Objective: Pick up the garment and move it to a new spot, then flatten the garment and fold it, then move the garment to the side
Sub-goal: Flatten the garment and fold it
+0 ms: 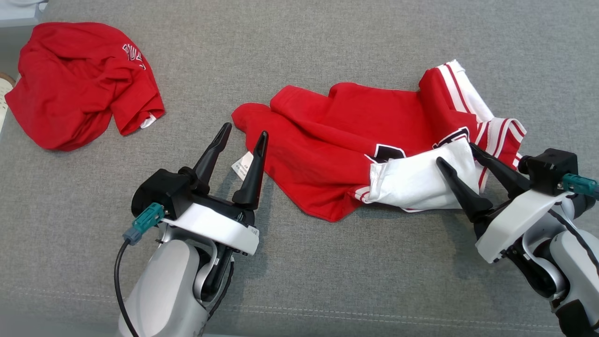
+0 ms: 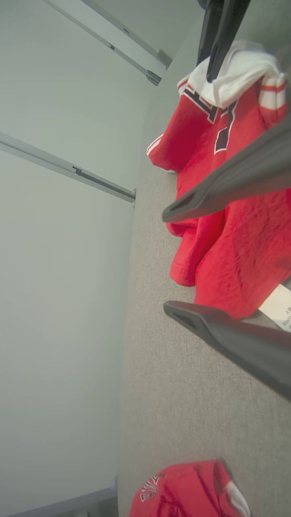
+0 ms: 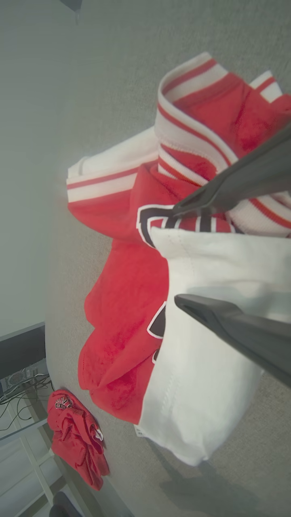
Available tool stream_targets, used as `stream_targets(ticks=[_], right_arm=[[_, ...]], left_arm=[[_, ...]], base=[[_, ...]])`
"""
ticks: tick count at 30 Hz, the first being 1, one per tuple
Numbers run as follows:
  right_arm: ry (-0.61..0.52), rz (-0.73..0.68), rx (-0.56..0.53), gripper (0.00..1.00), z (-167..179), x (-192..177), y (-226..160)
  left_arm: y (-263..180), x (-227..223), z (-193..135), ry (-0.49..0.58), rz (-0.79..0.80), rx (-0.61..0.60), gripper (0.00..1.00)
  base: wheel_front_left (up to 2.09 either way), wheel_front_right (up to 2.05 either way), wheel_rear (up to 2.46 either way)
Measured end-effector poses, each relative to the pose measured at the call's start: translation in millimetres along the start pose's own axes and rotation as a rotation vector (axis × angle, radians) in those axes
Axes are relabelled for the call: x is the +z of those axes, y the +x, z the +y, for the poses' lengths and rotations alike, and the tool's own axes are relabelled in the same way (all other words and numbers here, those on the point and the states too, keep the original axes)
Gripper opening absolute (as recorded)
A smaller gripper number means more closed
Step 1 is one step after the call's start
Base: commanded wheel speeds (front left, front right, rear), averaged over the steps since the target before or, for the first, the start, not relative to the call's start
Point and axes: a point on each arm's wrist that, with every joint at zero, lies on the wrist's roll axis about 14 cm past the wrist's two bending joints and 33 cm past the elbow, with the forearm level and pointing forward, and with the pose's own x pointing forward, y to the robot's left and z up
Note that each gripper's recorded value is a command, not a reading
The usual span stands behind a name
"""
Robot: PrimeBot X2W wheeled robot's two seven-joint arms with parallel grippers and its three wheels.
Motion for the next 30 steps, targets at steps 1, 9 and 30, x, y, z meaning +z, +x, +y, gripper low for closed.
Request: stream_targets(ticks=[1, 9, 30], right_arm=[[0.002, -0.001, 0.003, 0.93, 1, 0, 1], [-0.017, 0.040, 0.080, 0.91, 26, -10, 6], [-0.011, 0.098, 0.091, 0.97, 25, -22, -29]], left_arm=[[0, 0, 1, 0.000, 0.001, 0.002, 1.00], [-2, 1, 4, 0.002, 0.000, 0.011, 1.00], [5, 2, -8, -0.006, -0.008, -0.022, 1.00]], base=[[0.00, 0.00, 0.00], [0.00, 0.00, 0.00], [0.00, 0.00, 0.00]])
